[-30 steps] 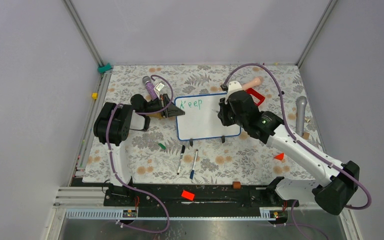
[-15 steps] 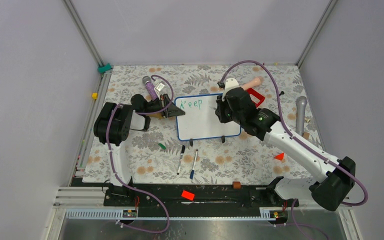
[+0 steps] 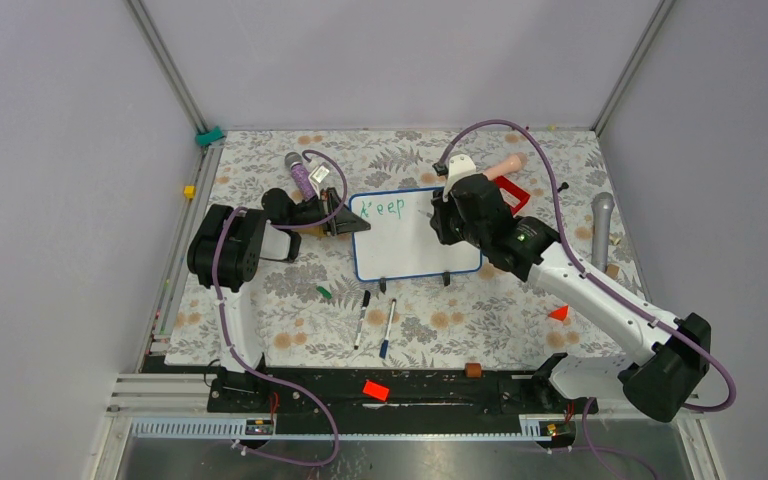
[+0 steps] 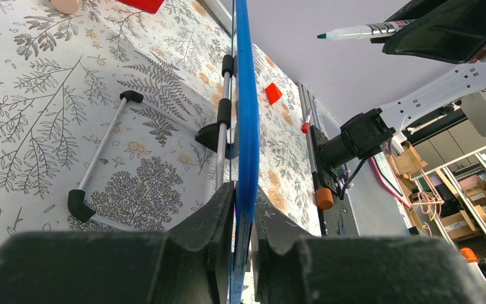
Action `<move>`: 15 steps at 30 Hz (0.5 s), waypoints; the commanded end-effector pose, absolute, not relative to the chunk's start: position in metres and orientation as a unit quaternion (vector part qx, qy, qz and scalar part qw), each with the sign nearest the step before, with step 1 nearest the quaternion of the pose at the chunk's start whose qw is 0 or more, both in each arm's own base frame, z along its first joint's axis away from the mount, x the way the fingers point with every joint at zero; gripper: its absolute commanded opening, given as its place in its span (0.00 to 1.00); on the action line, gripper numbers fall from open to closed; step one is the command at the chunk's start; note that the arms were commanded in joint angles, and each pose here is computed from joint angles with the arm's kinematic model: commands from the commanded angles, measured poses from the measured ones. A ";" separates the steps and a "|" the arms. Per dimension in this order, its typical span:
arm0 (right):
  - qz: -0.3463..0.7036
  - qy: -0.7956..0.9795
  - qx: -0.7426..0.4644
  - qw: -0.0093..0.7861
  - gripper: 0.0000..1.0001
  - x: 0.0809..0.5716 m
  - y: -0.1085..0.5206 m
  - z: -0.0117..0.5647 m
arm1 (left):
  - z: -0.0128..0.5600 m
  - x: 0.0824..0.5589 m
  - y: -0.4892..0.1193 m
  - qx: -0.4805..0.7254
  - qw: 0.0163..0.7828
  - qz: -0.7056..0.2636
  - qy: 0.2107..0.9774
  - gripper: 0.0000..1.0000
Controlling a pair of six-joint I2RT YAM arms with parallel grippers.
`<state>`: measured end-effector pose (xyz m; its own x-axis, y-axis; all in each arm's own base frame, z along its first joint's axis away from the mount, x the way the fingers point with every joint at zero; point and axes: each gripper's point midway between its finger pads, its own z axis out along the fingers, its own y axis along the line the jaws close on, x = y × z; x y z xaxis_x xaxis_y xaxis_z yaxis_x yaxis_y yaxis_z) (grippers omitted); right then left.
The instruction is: Write a sentence on the whiteboard
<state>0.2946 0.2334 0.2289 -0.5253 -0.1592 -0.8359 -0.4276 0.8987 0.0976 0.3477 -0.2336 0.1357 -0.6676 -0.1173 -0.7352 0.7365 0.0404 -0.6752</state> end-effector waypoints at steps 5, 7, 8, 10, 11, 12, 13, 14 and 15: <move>0.152 0.851 -0.165 0.474 0.00 0.307 0.241 0.242 | 0.150 0.345 -0.238 0.282 0.349 -0.644 0.619 0.15; 0.153 0.853 -0.162 0.472 0.00 0.309 0.243 0.242 | 0.150 0.345 -0.239 0.283 0.349 -0.645 0.619 0.15; 0.155 0.854 -0.161 0.470 0.00 0.310 0.245 0.243 | 0.150 0.345 -0.239 0.283 0.349 -0.644 0.619 0.15; 0.158 0.854 -0.161 0.469 0.00 0.312 0.248 0.245 | 0.150 0.344 -0.239 0.284 0.348 -0.645 0.619 0.14; 0.160 0.853 -0.161 0.470 0.00 0.312 0.250 0.246 | 0.150 0.345 -0.239 0.283 0.348 -0.645 0.619 0.14; 0.159 0.854 -0.160 0.469 0.00 0.314 0.251 0.245 | 0.150 0.344 -0.239 0.284 0.348 -0.645 0.618 0.13; 0.157 0.855 -0.159 0.468 0.00 0.315 0.251 0.246 | 0.150 0.344 -0.239 0.285 0.347 -0.645 0.619 0.12; 0.152 0.857 -0.157 0.466 0.00 0.316 0.250 0.244 | 0.150 0.344 -0.239 0.285 0.347 -0.645 0.619 0.11; 0.149 0.858 -0.156 0.465 0.00 0.318 0.250 0.244 | 0.150 0.343 -0.239 0.286 0.347 -0.645 0.618 0.10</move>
<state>0.3065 0.2442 0.2194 -0.5501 -0.1742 -0.8167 -0.4214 0.9022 0.0915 0.3472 -0.2347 0.1356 -0.6637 -0.1154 -0.7390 0.7404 0.0390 -0.6710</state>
